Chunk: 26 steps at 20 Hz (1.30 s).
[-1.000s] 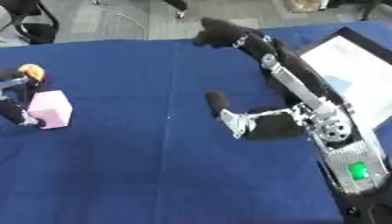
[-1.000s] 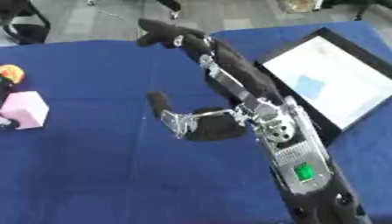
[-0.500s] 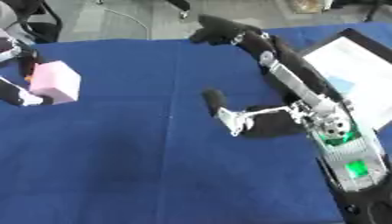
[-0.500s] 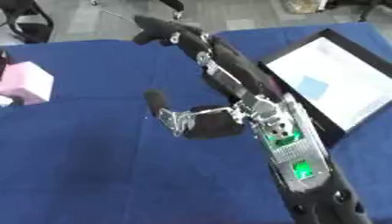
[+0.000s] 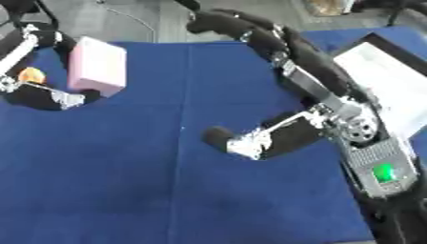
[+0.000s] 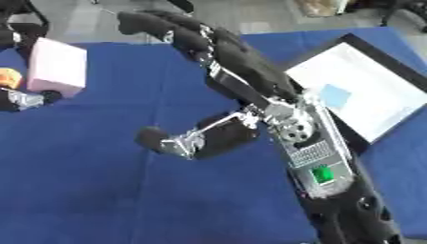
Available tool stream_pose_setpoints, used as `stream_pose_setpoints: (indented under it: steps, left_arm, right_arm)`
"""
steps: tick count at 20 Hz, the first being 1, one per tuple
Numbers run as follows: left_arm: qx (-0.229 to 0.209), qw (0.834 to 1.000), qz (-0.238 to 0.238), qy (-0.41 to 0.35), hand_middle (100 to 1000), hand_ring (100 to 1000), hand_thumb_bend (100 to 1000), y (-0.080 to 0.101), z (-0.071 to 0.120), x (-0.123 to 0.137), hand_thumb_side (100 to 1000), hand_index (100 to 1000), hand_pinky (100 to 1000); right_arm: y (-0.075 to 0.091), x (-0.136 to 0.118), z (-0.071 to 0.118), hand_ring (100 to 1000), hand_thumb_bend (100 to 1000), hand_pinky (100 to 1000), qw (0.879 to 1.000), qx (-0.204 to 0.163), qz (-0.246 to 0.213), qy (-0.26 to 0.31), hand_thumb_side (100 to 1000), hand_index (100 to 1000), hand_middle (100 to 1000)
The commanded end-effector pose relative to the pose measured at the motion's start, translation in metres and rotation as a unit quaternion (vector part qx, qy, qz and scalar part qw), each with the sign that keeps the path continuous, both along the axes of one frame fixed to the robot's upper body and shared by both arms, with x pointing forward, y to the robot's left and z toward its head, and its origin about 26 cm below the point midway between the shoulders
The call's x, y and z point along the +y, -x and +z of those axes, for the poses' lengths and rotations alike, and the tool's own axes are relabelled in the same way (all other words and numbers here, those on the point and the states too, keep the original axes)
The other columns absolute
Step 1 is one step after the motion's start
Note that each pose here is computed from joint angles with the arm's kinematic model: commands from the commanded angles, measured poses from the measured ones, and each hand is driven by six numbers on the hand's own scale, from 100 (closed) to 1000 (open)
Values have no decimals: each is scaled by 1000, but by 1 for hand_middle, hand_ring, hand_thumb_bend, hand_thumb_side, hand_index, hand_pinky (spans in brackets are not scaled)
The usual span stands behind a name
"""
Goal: Pick up the objects with one hand, pass them to the other hand, and then place them into the box on the other side of the table.
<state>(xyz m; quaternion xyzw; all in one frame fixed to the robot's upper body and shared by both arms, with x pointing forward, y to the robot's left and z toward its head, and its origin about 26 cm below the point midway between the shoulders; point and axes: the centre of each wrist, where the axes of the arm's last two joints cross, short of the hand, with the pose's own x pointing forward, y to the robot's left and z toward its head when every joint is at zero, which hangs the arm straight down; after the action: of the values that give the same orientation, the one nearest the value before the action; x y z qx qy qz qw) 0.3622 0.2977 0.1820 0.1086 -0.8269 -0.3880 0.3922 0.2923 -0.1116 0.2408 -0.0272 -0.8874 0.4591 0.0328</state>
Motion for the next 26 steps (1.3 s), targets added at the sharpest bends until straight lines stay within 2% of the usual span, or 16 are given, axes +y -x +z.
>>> stream_pose_setpoints:
  steps: [1,7,13,21,26]
  left_arm:
    - [0,997,-52,63,401,456,555,2,1,-26,219,503,759]
    - [36,979,-163,120,417,468,583,4,-5,-73,238,518,763]
    - [82,961,-232,125,427,476,604,8,-12,-95,252,528,769]
    - [125,939,-284,146,433,480,613,9,-16,-103,259,534,772]
    - [121,935,-297,148,433,480,613,10,-8,-101,262,534,772]
  right_arm:
    - [3,-2,12,984,555,928,998,-53,-7,14,260,1000,904]
    - [4,3,22,999,645,951,992,-120,-27,31,206,1000,928]
    - [4,5,28,1000,639,958,984,-167,-51,24,186,1000,937]
    - [6,9,25,993,611,954,981,-178,-67,26,181,1000,931]
    - [8,12,23,984,597,953,981,-181,-55,47,196,1000,926]
